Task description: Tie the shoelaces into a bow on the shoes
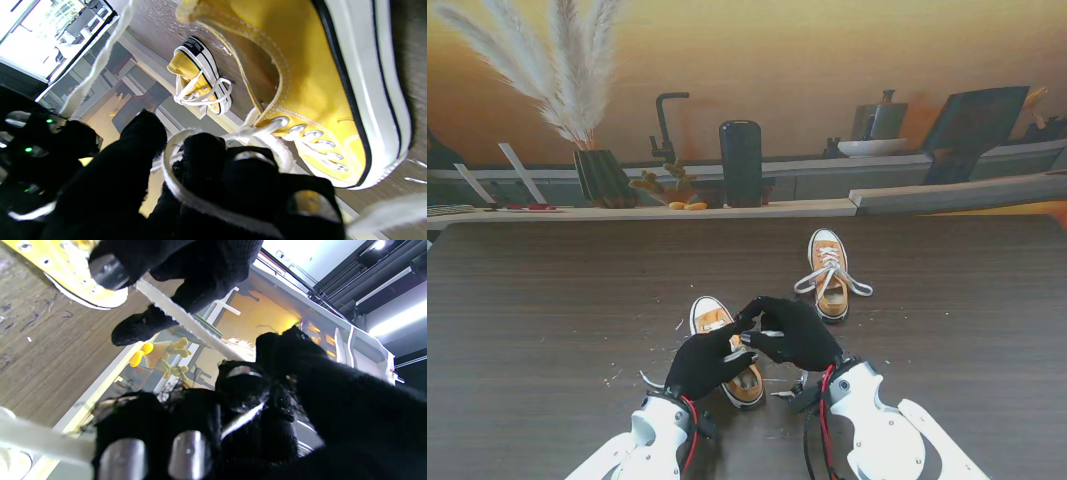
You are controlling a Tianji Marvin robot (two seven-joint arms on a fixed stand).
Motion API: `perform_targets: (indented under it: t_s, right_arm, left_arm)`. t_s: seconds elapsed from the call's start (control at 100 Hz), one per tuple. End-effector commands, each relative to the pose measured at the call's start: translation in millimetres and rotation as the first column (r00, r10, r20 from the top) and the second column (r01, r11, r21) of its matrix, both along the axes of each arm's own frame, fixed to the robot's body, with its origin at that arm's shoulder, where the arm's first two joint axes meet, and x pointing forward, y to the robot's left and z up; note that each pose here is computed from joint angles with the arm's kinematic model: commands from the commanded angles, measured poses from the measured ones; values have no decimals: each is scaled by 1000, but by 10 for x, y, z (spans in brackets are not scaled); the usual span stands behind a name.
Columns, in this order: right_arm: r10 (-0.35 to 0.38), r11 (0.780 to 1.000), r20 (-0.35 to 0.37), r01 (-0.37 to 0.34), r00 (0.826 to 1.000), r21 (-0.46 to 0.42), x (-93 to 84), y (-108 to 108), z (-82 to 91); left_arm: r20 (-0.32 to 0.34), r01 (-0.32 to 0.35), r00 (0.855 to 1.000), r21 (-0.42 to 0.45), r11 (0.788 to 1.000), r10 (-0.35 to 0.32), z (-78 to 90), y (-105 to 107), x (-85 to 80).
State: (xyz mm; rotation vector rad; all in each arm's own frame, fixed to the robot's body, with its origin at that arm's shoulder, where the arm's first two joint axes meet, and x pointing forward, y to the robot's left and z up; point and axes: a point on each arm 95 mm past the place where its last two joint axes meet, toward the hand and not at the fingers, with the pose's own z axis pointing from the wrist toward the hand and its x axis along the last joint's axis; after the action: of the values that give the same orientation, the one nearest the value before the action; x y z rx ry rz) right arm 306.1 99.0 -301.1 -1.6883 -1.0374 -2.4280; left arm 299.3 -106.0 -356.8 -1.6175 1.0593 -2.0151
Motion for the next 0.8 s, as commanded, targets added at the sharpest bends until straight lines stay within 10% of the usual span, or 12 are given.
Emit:
perform_targets:
  t_s: [0.0,0.42,0.62,0.79]
  right_arm:
    - [26,1000,-4,-26,1000,-13,-40,4,-1]
    - [178,958,0,-173,984,-231,-135,-153,38]
    - [205,885,32,-171,978,-434,-104,-234,-12]
    - [215,771,87,-114,973,-626,-60,-261,-66]
  left_arm:
    - [-13,-8,1000,4,1000,8,4,-48,13]
    - [34,-109,994,79,991,107,16,-56,34]
    - [32,-116,993,70,991,114,31,-19,12]
    - [21,-115,993,72,991,114,37,-3,0]
